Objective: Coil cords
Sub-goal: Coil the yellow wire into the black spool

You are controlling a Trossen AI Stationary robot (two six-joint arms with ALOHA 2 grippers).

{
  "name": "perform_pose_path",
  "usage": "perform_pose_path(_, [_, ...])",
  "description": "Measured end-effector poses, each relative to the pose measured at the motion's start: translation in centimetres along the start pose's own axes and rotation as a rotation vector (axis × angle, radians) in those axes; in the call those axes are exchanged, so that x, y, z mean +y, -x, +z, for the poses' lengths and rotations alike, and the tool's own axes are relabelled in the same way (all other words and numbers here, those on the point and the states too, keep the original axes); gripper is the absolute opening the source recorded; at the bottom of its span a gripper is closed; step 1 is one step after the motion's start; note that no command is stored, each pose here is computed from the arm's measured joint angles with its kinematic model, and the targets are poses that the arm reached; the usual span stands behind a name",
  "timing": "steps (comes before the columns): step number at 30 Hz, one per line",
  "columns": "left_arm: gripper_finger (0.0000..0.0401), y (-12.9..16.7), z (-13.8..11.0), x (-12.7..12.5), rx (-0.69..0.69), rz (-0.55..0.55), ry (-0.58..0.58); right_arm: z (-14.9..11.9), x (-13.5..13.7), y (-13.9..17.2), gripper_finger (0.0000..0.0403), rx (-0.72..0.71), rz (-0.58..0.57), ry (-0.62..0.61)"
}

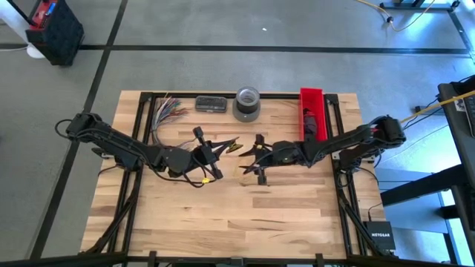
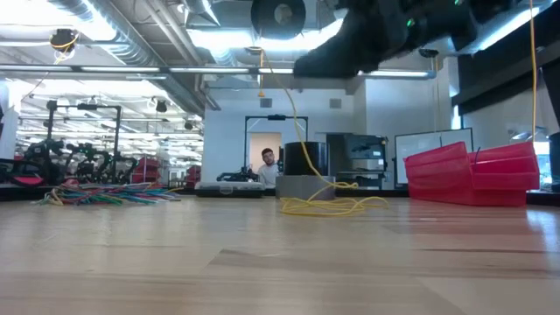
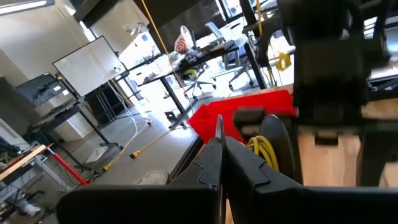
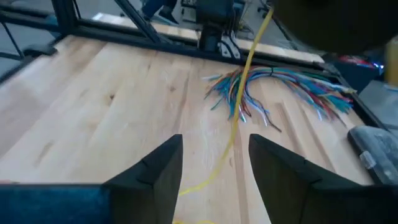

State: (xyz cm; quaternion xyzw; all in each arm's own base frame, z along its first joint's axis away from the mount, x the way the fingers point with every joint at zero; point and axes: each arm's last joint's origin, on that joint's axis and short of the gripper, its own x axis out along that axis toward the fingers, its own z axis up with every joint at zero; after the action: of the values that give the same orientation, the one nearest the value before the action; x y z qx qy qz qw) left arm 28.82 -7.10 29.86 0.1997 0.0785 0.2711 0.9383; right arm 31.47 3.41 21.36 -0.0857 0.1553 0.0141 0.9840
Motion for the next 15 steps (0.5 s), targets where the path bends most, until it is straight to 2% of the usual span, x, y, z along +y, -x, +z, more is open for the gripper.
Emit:
perform_pose_path(8, [0.0001,0.0,0.0,0.0,0.0,-0.001,-0.008,-1.7,0.3,-2.1,0.0178,0.002,-0.065,0.074])
perform_pose_path(11, [0.0001,0.0,0.0,0.0,0.001,-0.002,-0.016,-1.4,0.2,-2.5,0.0147,0.005,-0.09,0.089])
perform_pose_path(15, [0.0001,0.0,0.0,0.0,0.002,-0.003,-0.017,-1.2,0.1,-2.6,0.0078,0.01,-0.101,0.116])
